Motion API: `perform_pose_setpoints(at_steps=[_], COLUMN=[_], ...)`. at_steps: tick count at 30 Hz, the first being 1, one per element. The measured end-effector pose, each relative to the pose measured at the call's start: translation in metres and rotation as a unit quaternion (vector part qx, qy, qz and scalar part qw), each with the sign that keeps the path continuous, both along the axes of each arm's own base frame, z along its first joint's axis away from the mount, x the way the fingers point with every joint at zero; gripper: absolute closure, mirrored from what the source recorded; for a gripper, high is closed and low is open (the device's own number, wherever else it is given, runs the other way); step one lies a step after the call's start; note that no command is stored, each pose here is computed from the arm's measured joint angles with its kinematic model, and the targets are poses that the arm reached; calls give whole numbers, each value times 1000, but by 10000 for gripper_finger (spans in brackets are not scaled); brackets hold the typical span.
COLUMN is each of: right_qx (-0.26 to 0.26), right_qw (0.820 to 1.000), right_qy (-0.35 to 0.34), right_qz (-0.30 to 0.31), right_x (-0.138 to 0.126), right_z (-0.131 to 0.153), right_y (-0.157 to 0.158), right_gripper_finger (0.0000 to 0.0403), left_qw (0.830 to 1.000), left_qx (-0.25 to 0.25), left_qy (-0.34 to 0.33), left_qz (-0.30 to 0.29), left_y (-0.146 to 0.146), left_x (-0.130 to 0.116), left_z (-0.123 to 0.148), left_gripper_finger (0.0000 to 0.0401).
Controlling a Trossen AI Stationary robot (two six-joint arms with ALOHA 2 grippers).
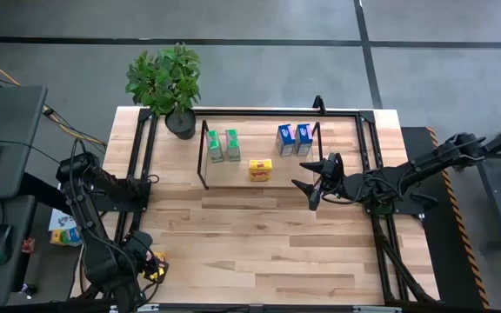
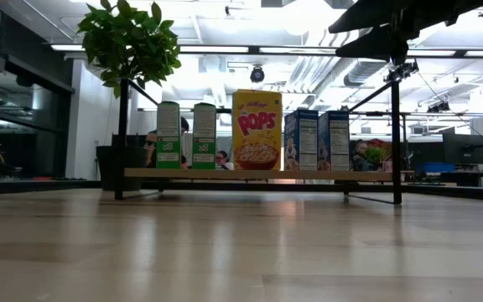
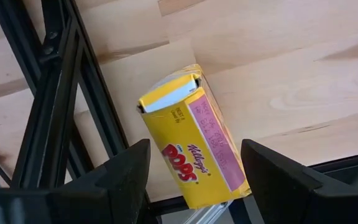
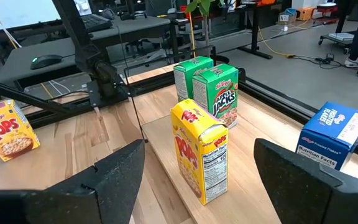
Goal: Stack cereal on shelf
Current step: Put the yellow cereal box aligned with the other yellow cereal box on the shelf
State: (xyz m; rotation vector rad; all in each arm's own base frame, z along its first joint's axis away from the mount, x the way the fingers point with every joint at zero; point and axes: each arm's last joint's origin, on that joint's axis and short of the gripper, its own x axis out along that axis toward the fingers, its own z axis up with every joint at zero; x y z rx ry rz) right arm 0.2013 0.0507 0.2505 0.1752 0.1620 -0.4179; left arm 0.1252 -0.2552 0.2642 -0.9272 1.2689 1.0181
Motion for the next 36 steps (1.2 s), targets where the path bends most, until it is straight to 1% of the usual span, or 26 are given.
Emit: perform_pose_setpoints(at_steps=[8, 13, 18, 27, 30, 36], right_qx=[0, 0, 0, 1, 1, 1], right_qw=[1000, 1000, 1000, 1000, 1000, 1000], right_qy=[0, 0, 0, 0, 0, 0], right_qz=[0, 0, 1, 2, 2, 2], right_x=[0, 0, 0, 0, 0, 0], right_z=[0, 0, 0, 0, 0, 0], right_y=[0, 0, 0, 0, 0, 0], right_gripper_finger=[107, 107, 107, 107, 107, 107], left_qw=[1000, 1000, 999, 999, 999, 999], left_qx=[3, 15, 27, 30, 30, 34], left_qy=[-2, 20, 25, 13, 13, 6], left_qz=[1, 2, -2, -13, -13, -19], left_y=[0, -4, -10, -11, -11, -11], left_x=[0, 2, 5, 6, 6, 7], left_z=[-3, -14, -24, -26, -26, -26], left_gripper_finger=[160, 160, 160, 161, 173, 227])
